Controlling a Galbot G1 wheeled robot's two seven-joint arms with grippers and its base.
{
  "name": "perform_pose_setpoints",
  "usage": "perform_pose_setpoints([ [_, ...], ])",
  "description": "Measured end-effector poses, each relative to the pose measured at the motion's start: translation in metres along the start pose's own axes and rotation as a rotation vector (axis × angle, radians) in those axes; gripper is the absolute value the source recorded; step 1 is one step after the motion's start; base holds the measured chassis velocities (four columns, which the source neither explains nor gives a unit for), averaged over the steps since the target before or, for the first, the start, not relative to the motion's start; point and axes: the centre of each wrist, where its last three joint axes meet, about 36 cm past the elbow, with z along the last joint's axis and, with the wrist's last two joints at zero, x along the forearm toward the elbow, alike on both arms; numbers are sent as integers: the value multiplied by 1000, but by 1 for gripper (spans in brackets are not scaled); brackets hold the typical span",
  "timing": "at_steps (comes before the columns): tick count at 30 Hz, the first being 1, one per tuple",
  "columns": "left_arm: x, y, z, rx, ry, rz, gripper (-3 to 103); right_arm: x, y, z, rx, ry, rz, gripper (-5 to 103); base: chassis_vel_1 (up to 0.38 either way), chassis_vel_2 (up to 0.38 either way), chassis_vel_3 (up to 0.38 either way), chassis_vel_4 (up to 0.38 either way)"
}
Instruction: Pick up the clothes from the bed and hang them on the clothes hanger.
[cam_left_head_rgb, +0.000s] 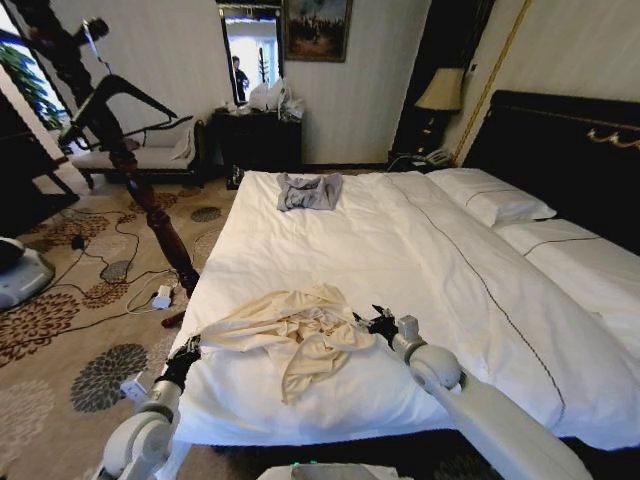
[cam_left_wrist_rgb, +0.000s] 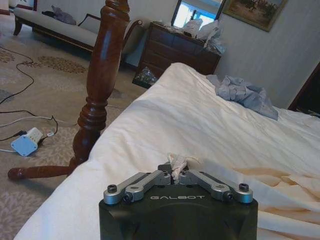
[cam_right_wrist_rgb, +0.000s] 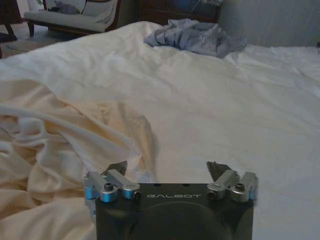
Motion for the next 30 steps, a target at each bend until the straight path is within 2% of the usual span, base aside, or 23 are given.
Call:
perform_pose_setpoints([
  [1,0,0,0,0,0,0,2,0,0,0,0,0,0,88,0,0,0,0],
  [3,0,0,0,0,-1,0,2,-4,0,4,-2,12,-1,97,0,0,0,0],
  [4,0,0,-1,0,-2,-1,2,-4,0,6,-2,16,-3,99,0,0,0,0],
  [12,0,2,-1,0,-4,-7,2,-6,11,12,13,26,-25,100,0,0,0,0],
  [19,4,1,2,9,-1,-12,2,-17,7,14,10,27,3,100,0,0,0,0],
  [21,5,2,3,9,2,-13,2,-18,6,14,11,29,5,103,0,0,0,0],
  [24,5,2,3,9,2,-13,2,-20,6,16,12,37,-4,89,0,0,0,0],
  [25,5,2,3,9,2,-13,2,-20,6,16,12,37,-4,89,0,0,0,0],
  [27,5,2,2,9,-2,-12,2,-23,7,17,6,44,-12,78,0,0,0,0],
  [29,4,2,2,9,-3,-12,2,-24,7,17,3,45,-13,78,0,0,0,0],
  [30,4,2,2,10,-3,-12,2,-25,7,17,-6,45,-15,72,0,0,0,0],
])
